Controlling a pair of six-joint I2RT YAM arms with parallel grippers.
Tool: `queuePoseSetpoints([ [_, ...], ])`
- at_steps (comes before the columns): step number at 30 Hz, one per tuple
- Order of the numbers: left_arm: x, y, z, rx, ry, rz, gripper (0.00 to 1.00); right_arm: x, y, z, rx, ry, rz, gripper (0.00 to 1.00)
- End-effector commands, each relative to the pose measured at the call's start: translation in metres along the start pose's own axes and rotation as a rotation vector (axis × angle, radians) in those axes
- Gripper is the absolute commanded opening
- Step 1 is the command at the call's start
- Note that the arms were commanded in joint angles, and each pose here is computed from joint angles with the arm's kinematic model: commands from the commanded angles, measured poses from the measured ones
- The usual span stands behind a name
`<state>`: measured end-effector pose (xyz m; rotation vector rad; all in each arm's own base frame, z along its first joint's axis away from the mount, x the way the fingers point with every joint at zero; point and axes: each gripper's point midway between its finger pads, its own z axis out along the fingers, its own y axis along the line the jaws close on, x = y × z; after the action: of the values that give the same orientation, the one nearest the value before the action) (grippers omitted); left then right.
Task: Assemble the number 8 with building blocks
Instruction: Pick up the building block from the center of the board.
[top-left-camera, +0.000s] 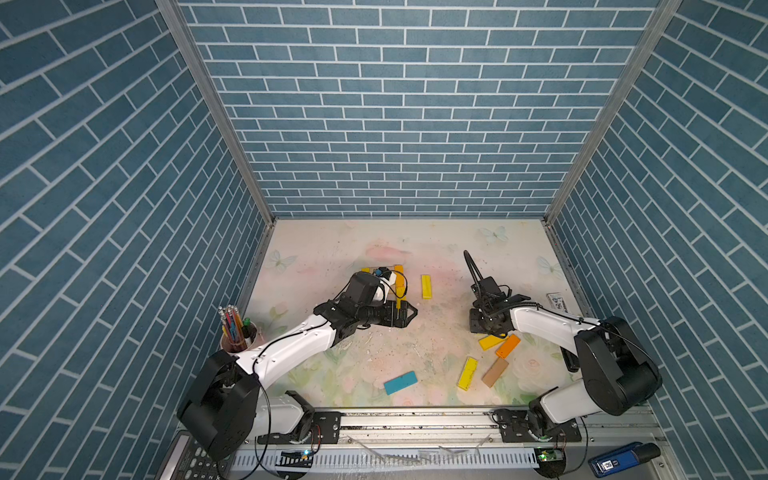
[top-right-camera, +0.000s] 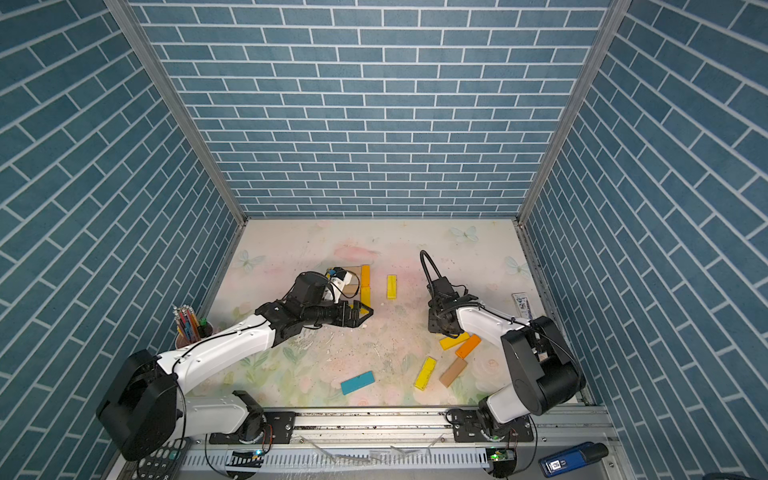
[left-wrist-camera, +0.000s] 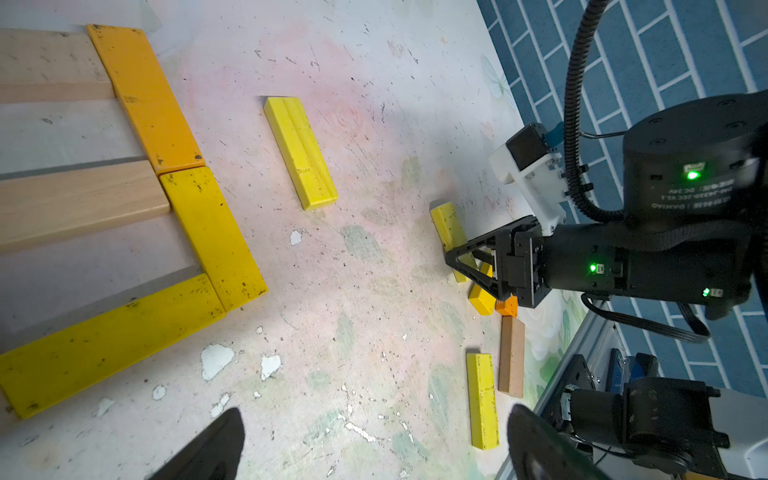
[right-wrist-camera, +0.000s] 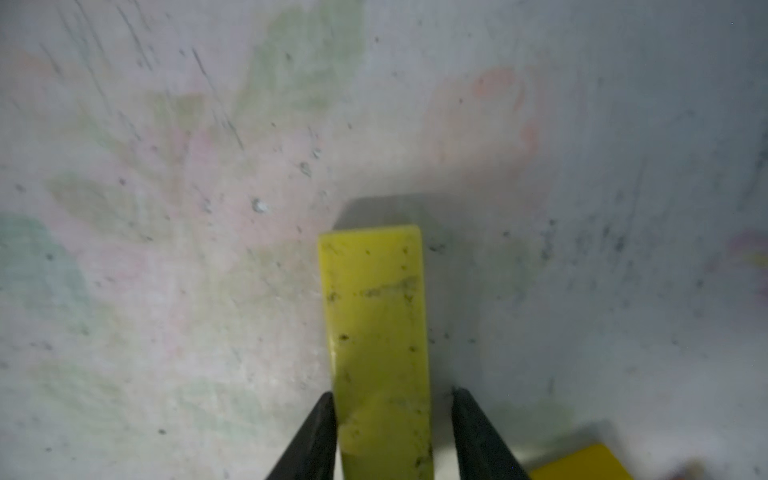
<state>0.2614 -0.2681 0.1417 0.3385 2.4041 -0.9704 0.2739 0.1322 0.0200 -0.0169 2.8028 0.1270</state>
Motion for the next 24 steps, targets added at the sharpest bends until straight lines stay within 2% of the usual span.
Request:
queuePoseSetpoints([
  [1,-0.008,-0.003,0.002,-0.002,-0.014,-0.003,1.00,-0.015,0.010,0.004,-0.048,-0.019,-0.041,0.40],
  [5,-0.008,-0.001,0.005,-0.007,-0.015,-0.016,1.00,-0.035,0.020,0.009,-0.066,-0.021,-0.092,0.33],
  [10,-0.009,-0.001,0.007,-0.007,-0.015,-0.027,0.99,-0.064,0.035,0.016,-0.080,-0.025,-0.144,0.29],
  [18,-0.009,0.001,0.007,-0.014,-0.016,-0.032,1.00,-0.111,0.065,0.026,-0.128,-0.034,-0.206,0.29],
  [24,-0.008,0.003,0.006,-0.027,-0.018,-0.032,1.00,-0.131,0.081,0.036,-0.156,-0.016,-0.216,0.30],
])
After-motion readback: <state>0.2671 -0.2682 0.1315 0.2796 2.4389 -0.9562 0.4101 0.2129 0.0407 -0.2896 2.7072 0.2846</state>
